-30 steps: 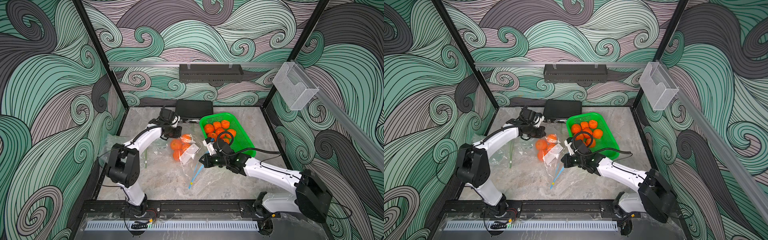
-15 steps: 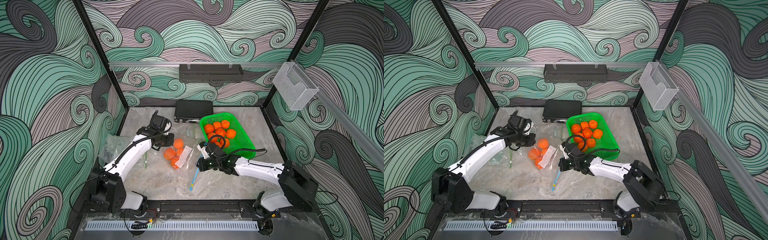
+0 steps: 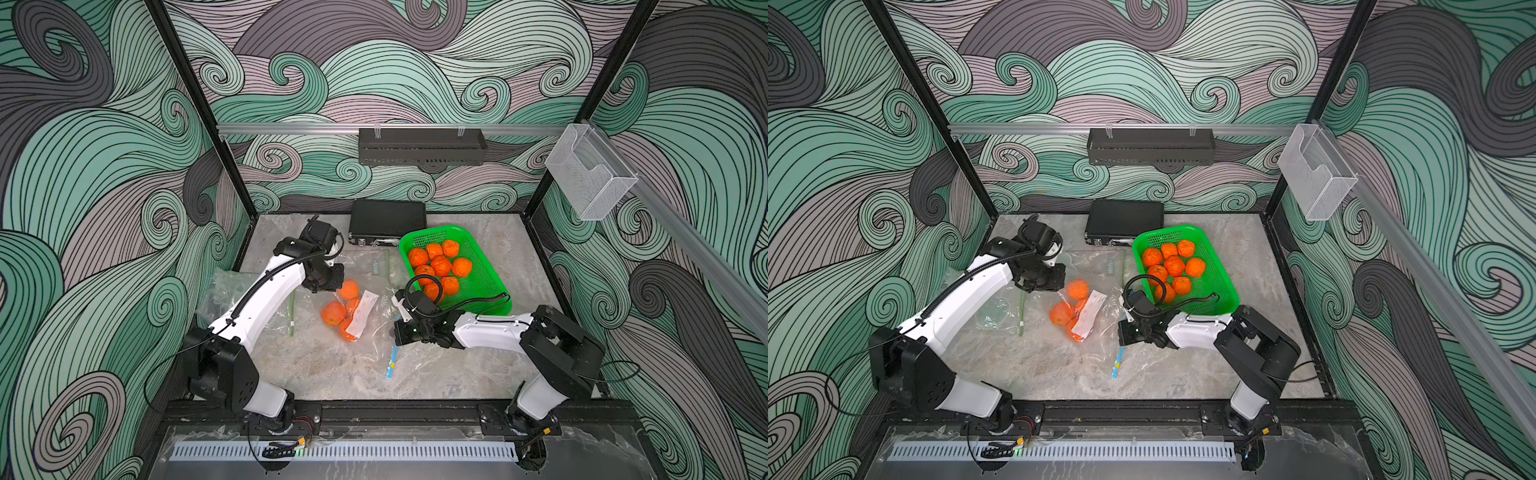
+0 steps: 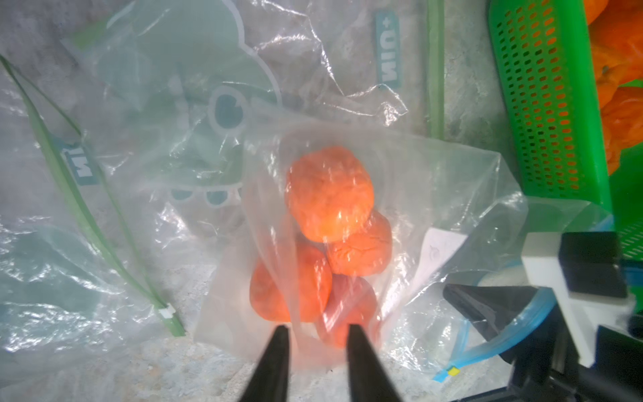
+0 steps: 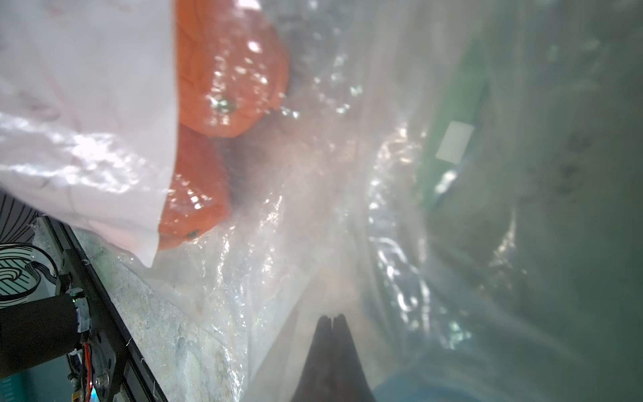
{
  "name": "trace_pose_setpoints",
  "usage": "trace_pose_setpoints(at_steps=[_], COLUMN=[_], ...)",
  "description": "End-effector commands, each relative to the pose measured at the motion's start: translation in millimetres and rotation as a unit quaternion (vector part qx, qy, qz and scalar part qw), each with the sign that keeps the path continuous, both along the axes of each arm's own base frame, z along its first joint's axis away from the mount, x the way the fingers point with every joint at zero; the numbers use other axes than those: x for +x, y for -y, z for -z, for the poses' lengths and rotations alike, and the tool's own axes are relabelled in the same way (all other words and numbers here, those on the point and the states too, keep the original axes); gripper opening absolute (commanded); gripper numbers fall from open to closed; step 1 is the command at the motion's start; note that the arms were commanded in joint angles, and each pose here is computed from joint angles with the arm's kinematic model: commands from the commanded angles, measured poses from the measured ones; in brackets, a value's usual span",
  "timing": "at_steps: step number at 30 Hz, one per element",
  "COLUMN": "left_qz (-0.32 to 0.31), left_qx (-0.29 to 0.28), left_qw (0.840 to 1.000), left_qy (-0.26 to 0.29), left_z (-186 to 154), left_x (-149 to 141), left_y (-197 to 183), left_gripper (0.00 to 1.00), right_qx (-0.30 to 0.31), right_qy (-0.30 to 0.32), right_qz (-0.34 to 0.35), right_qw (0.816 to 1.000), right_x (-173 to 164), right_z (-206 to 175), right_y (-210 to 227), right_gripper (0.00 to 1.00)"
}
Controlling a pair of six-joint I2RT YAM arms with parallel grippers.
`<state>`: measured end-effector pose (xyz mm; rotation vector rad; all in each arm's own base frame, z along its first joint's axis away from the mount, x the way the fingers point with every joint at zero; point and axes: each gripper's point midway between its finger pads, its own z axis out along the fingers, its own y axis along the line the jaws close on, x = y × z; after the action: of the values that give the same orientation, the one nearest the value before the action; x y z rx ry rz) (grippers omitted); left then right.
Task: Open the zip-top bag and take out the orange
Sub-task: Adjust the zipper food storage bag at the center of the board.
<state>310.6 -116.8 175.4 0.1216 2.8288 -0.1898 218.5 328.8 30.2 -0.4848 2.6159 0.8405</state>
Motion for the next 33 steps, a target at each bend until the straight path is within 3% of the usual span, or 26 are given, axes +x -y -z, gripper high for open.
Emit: trace_pose_setpoints(at_steps=[1,4,7,13,17,20,24,27,33], left_qz=[-0.026,-0.083,-0.136,-0.216,-0.218,-0.184,-0.147,-0.152,-0.142], left_qx=[0.036,0.055,0.036,-0.053,-0.098,-0.105,-0.133,-0.125,-0.151], left_qw=[0.999,0.995,0.989,0.971,0.966,0.971,0.974,0.978,0.977], left_qy=[-0.028,0.009,0.039,0.090,0.094,0.106,0.106,0.066,0.048], left_z=[6,3,8,28,35,35,43,58,63], left_x=[-17,-20,-27,-20,1,20,35,31,26], left_y=[-20,-44,-62,-70,-61,-52,-37,-36,-26], left_gripper=[0.65,0.82,0.90,0.95,0.94,0.91,0.83,0.70,0.24], right_qx=[0.012,0.012,0.013,0.021,0.024,0.022,0.026,0.028,0.025], right_qy=[0.014,0.016,0.015,0.010,0.011,0.009,0.006,0.011,0.010], right_qz=[0.001,0.001,-0.002,-0.008,-0.011,-0.011,-0.009,-0.003,-0.010], right_qw=[1.000,1.000,1.000,1.000,1.000,1.000,1.000,1.000,1.000], right_x=[7,7,6,4,2,1,1,2,1], right_z=[-7,-8,-7,-9,-10,-8,-9,-11,-11], right_y=[-8,-8,-9,-12,-10,-9,-10,-8,-10], right_gripper=[0.05,0.06,0.05,0.06,0.06,0.05,0.06,0.05,0.06])
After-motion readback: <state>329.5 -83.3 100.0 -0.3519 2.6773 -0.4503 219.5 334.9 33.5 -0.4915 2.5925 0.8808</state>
